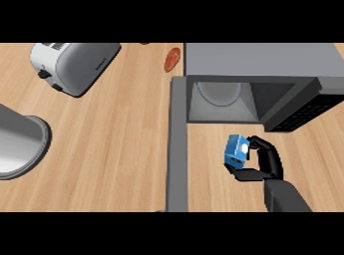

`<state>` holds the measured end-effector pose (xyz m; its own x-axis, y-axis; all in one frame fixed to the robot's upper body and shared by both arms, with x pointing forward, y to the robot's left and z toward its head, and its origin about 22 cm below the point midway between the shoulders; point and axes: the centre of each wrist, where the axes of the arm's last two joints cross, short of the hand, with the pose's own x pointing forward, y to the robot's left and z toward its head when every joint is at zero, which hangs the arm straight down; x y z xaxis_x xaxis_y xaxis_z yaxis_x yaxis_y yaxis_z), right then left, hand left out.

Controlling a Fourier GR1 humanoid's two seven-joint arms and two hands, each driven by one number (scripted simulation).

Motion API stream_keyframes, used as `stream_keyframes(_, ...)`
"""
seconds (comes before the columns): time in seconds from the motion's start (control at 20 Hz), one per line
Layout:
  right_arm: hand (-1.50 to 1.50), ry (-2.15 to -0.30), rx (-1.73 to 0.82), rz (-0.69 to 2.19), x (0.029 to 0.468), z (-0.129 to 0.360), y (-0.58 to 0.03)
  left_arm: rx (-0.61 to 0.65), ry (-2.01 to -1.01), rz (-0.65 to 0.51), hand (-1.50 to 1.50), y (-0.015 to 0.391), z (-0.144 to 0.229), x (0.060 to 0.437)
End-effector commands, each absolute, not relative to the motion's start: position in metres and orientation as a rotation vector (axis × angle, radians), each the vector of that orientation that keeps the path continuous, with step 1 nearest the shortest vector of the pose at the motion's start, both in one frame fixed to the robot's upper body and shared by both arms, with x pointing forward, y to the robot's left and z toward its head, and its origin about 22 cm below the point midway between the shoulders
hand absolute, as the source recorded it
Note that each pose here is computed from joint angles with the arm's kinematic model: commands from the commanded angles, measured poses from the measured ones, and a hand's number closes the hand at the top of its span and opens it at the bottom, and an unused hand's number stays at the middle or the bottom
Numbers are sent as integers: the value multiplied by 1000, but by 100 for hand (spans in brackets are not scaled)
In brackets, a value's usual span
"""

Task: Pick up the milk, place it into the microwave and close the microwave

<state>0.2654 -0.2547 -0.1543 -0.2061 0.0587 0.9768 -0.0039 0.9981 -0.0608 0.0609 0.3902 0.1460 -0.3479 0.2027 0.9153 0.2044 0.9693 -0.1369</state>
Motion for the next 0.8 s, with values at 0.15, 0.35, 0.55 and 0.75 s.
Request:
stream_keyframes(0.15, 150, -1874, -106, 119, 299, -130, -231, -304, -1902, -14, -150, 393, 151, 57)
stream_keyframes(0.35, 150, -1906, -133, 119, 309, -126, -211, -296, -1899, -12, -150, 403, 145, 68)
stream_keyframes(0.55, 150, -1894, -162, 135, 346, -90, -221, -276, -1909, 0, -150, 382, 147, 74)
stream_keyframes(0.75, 150, -1865, -182, 179, 367, -71, -223, -290, -1907, -12, -150, 384, 143, 71)
